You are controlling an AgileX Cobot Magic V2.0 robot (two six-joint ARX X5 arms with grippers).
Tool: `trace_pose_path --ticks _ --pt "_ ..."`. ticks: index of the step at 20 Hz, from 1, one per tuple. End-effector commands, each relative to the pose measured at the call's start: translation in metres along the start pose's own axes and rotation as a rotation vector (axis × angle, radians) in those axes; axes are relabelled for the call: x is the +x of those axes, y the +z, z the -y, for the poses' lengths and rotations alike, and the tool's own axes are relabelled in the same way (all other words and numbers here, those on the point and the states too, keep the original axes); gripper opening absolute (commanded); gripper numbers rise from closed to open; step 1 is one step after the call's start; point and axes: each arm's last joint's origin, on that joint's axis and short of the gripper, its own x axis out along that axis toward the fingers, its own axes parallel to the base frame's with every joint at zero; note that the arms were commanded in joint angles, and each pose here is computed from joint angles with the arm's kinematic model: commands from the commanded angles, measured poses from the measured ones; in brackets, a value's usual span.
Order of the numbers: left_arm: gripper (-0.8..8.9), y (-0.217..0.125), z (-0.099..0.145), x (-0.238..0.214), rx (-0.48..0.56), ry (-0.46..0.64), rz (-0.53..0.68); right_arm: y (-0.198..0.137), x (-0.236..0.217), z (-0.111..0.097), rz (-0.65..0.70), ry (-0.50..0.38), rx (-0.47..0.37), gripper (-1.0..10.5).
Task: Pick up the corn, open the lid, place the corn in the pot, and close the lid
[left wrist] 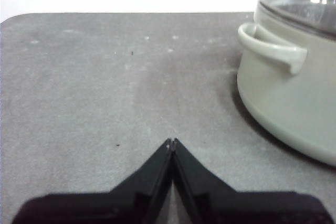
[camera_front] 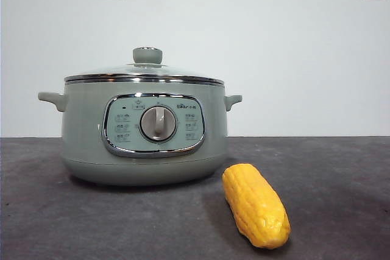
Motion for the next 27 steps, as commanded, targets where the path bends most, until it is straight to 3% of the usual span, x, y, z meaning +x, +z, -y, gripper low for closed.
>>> trace_pose_path --ticks 1,8,13,17,22,27 --pt "-0.04 0.002 0.000 0.000 -0.058 0.002 0.011 0.008 -0.002 -0.001 0.041 0.006 0.070 -0.1" --pt "-0.05 0.026 0.002 -0.006 -0.076 -0.058 0.048 0.043 -0.014 -0.007 0.128 0.027 0.127 -0.1" --pt "-0.05 0.053 0.005 -0.010 -0.118 -0.125 0.067 0.070 -0.021 -0.011 0.104 0.024 0.144 -0.1" --pt "-0.04 0.076 0.008 -0.012 -0.141 -0.202 0.070 0.091 -0.027 -0.016 -0.013 0.045 0.150 -0.1" --pt "-0.03 0.093 0.011 -0.009 -0.141 -0.273 0.040 0.111 -0.035 -0.024 -0.238 0.138 0.181 0.0" --pt "-0.04 0.101 0.014 -0.006 -0.190 -0.384 -0.063 0.123 -0.041 -0.028 -0.377 0.176 0.319 0.0"
